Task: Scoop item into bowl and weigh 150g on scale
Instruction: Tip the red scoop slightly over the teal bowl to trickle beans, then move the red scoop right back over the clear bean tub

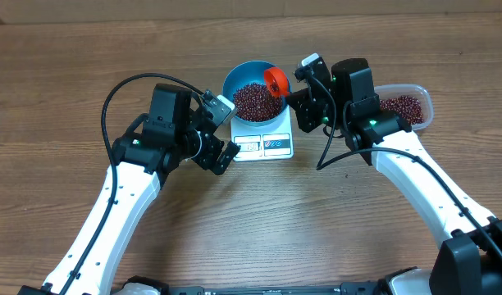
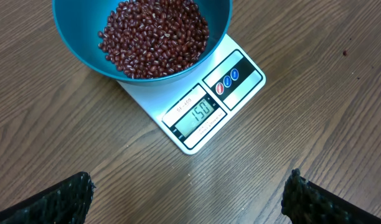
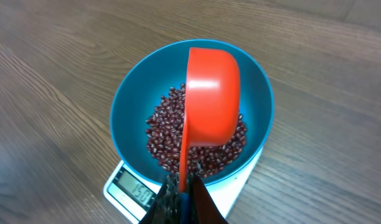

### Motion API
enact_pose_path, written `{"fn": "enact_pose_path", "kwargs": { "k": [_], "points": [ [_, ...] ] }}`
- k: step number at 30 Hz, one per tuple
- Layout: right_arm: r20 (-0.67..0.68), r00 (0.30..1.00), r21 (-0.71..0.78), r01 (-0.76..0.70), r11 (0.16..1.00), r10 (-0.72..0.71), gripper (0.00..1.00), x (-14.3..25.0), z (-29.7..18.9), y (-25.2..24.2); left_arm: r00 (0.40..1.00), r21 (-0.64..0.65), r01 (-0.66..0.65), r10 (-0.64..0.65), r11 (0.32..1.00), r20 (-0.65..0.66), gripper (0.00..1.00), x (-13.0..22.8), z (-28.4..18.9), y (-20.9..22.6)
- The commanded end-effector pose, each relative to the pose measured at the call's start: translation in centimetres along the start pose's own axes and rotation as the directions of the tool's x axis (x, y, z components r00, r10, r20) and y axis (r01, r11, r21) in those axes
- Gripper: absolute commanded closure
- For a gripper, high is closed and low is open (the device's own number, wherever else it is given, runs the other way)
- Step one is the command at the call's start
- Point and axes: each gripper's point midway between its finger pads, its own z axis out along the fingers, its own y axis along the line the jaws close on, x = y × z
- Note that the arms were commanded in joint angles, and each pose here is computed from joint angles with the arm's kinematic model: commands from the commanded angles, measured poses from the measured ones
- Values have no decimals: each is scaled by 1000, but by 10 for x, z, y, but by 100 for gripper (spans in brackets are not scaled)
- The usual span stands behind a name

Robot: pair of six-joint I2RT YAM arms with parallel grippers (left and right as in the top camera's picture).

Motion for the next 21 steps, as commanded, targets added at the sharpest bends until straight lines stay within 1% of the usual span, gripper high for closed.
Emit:
{"fn": "enact_pose_path", "kwargs": {
  "k": [1,5,8,15,18,21],
  "points": [
    [45,992,-34,-116,993,117,96,-18,-7,1,999,16,-29,28,999,18,0,-3,-4,-6],
    [37,949,-112,-308,945,314,96,-21,-13,1,999,17,-29,28,999,18,0,-3,-4,-6],
    [32,920,-180,-380,907,392,96,-27,-19,1,999,17,-29,28,999,18,0,-3,-4,-6],
    [29,883,-266,-445,855,468,96,-35,-33,-7,999,17,-29,28,999,18,0,-3,-4,-6],
    [25,852,-279,-496,822,523,96,-35,-41,-19,999,17,-29,28,999,18,0,-3,-4,-6],
    [39,838,-283,-514,810,545,96,-36,-52,-33,999,17,-29,28,999,18,0,-3,-4,-6]
  ]
}}
